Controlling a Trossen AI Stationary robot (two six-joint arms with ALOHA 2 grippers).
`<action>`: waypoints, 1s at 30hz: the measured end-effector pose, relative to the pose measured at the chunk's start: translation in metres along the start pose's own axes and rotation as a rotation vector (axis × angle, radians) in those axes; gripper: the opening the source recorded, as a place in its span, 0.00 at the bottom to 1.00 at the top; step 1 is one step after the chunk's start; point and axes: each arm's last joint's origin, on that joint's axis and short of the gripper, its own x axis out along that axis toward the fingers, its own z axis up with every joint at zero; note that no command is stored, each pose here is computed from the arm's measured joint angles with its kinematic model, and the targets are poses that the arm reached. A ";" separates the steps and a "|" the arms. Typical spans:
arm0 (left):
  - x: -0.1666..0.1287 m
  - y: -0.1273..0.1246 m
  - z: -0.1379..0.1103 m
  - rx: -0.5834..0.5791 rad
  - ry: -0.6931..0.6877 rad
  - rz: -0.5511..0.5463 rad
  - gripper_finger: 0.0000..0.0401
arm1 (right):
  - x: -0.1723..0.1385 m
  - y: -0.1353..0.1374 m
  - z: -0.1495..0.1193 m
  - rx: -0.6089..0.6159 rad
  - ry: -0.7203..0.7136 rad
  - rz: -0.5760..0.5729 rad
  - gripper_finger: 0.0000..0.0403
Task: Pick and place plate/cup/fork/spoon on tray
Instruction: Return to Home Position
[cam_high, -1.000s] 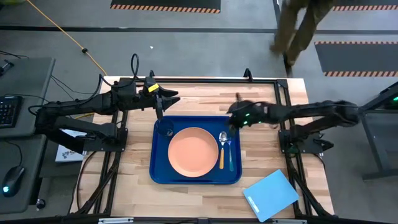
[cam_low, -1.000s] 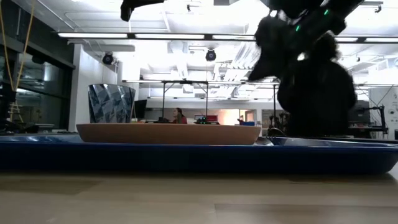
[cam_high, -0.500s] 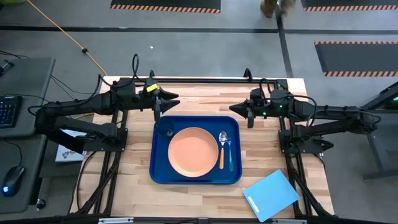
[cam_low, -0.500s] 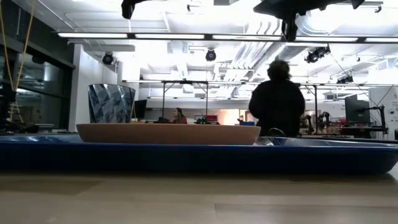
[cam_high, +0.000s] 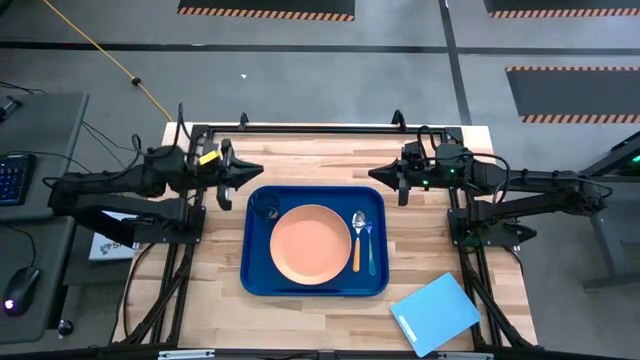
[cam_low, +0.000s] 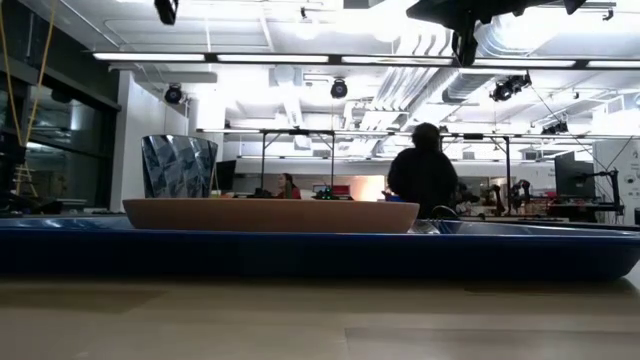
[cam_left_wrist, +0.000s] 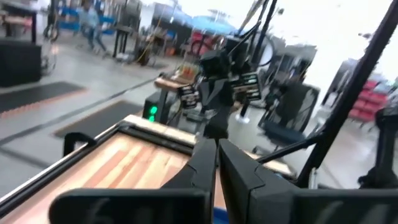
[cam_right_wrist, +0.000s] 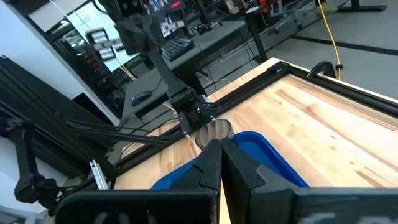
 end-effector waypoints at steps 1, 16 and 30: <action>-0.002 0.002 -0.007 -0.002 -0.020 -0.009 0.03 | 0.000 0.000 0.000 -0.001 0.000 0.000 0.00; -0.026 0.027 -0.095 -0.086 -0.078 -0.008 0.00 | 0.000 -0.002 0.001 0.008 -0.032 -0.060 0.00; -0.044 0.039 -0.133 -0.143 -0.163 -0.045 0.00 | 0.000 -0.001 0.001 0.024 -0.022 -0.040 0.00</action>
